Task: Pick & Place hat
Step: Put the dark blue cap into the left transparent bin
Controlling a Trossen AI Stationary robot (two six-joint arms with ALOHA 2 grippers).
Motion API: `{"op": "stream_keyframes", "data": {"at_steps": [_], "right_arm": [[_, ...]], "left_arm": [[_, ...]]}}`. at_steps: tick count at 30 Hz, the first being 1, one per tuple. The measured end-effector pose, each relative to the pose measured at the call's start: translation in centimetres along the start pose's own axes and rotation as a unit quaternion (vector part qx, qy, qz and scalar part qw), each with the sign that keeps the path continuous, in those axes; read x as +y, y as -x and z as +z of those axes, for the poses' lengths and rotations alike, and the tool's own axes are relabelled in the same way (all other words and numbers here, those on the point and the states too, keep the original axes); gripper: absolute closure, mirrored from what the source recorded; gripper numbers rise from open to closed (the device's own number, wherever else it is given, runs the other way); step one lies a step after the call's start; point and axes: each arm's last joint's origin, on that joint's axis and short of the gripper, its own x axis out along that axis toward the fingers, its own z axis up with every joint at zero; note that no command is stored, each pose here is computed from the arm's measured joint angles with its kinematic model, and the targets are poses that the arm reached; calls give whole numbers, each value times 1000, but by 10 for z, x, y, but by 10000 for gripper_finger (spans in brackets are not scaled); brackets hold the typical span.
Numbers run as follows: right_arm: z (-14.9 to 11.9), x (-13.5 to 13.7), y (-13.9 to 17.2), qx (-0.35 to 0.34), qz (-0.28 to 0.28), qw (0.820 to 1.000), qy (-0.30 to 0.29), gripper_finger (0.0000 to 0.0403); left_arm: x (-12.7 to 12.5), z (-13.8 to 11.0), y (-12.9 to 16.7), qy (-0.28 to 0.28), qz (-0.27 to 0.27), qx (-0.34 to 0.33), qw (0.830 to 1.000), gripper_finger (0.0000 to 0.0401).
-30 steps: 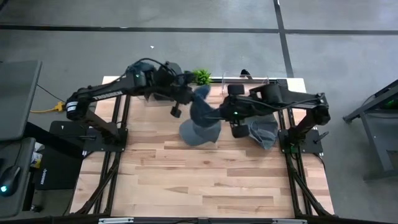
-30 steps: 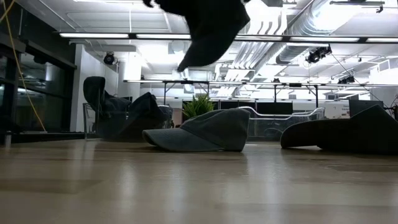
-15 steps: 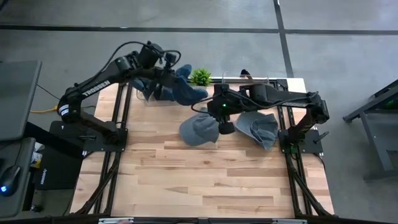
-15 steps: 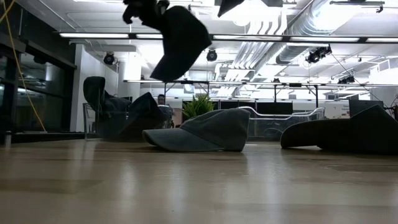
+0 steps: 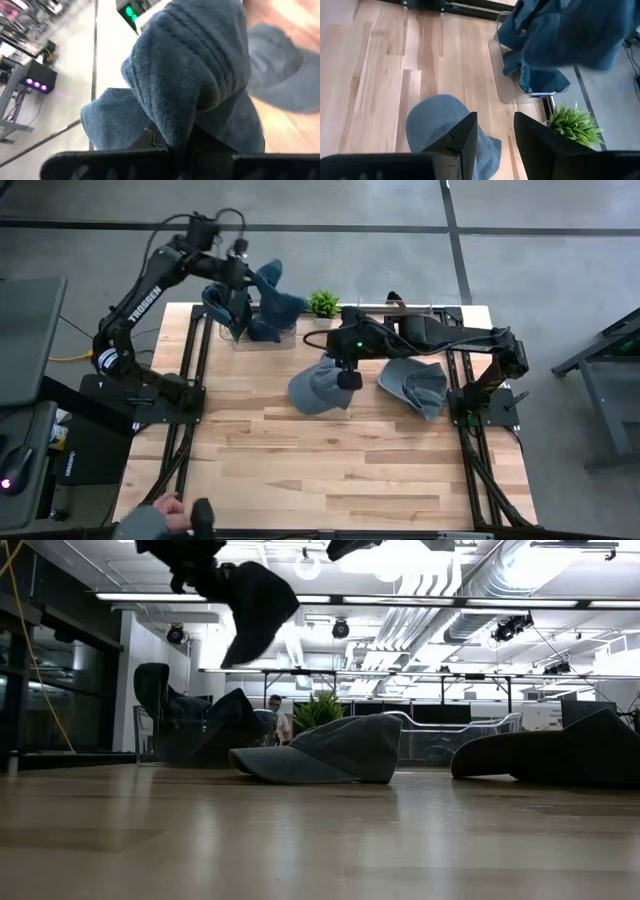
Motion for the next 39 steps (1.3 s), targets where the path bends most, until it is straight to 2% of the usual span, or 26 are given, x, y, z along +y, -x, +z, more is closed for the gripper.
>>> {"op": "stream_keyframes", "data": {"at_steps": [5,10,17,29,36,39], "right_arm": [[0,-1,0,2,-9,1000,-17,279],[0,-1,0,3,-9,1000,-22,279],[0,-1,0,2,-9,1000,-11,279],[0,1,0,-1,5,1000,3,279],[2,-5,-3,-12,9,1000,-9,279],[4,-10,-9,-23,3,999,-23,279]], "left_arm": [[7,-18,21,25,18,-40,999,401],[10,-34,35,18,36,-68,997,401],[1,-54,26,43,26,-65,997,401],[-12,-88,3,61,46,17,997,401],[-19,-96,-2,75,40,42,995,401],[-19,-98,-2,76,47,74,993,401]]}}
